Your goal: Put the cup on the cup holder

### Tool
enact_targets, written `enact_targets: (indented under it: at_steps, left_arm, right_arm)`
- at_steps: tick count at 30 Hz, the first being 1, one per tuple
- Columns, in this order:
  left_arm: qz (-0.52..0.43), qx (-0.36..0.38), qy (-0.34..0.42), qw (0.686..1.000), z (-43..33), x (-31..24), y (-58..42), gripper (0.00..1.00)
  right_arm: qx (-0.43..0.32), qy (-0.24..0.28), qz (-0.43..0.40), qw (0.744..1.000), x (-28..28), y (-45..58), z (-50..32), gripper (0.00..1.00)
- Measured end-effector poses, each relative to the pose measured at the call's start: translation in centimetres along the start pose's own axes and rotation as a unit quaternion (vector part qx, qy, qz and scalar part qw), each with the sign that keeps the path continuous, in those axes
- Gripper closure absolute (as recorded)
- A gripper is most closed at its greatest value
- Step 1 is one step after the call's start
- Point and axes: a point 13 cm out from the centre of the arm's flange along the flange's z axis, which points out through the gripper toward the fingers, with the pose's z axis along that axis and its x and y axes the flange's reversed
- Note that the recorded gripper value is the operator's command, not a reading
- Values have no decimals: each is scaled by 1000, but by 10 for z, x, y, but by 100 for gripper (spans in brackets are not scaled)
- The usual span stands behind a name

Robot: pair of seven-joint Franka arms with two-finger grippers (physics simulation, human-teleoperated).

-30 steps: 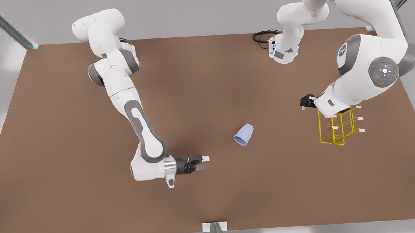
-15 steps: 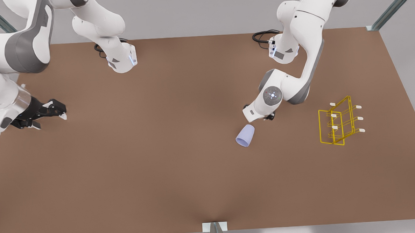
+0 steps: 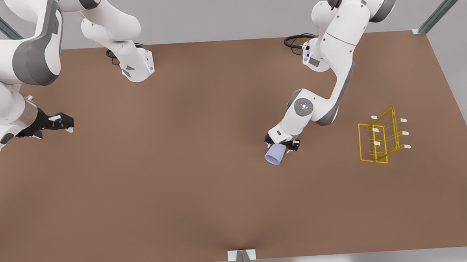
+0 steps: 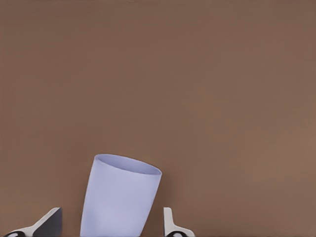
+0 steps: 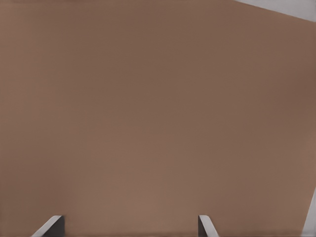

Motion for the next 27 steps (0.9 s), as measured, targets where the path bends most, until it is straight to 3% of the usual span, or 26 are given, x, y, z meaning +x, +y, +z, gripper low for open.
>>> enact_targets:
  at_steps: [27]
  left_arm:
    - [38,-4,26,999,74,23,4,0]
  right_arm:
    - [6,-23,46,999,-16,-8,1,0]
